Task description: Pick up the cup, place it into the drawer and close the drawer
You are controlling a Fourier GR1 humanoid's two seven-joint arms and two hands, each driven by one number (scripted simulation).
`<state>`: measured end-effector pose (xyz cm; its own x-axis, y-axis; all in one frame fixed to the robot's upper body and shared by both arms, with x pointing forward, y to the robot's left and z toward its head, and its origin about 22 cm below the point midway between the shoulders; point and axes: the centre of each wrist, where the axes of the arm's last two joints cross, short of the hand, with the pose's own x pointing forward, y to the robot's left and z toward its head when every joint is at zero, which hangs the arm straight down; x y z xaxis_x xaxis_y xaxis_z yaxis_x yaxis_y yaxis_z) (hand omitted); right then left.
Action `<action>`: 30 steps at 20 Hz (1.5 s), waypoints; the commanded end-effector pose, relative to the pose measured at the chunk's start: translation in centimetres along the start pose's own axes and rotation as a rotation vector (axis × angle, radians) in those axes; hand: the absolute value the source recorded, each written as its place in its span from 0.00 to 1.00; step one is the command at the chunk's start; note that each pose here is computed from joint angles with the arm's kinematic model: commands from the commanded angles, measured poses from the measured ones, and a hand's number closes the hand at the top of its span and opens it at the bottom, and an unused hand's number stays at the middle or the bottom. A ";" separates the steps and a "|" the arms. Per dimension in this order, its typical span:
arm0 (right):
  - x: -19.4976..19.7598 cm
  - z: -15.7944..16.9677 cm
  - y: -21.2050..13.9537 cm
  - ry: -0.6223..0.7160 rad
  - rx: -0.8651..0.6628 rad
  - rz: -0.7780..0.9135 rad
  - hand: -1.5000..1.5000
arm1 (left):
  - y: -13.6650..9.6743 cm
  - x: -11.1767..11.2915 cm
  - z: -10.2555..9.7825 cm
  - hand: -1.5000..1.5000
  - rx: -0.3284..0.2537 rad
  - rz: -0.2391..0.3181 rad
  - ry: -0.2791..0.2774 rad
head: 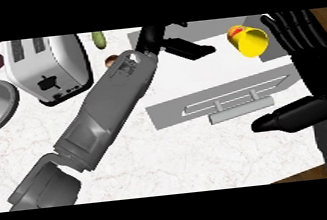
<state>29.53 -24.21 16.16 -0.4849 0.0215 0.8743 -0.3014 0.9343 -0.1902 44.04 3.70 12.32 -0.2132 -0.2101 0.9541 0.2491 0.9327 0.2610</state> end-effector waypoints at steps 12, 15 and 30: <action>-0.5 -0.3 3.4 0.186 0.643 0.038 1.00 | 0.1 0.5 0.3 0.00 0.117 0.321 -0.204; -0.1 0.6 2.8 0.244 0.679 0.153 0.00 | 0.1 0.1 0.4 0.00 0.161 0.319 -0.215; -12.7 4.4 6.9 0.528 0.697 0.549 0.00 | 2.0 -3.9 2.2 0.00 0.185 0.432 -0.224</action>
<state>29.74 -20.60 6.00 -0.3281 0.6347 0.6996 -0.5996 0.4324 -0.6735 43.41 5.96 9.75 -0.3224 0.2292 0.9184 0.1926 0.9658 -0.1734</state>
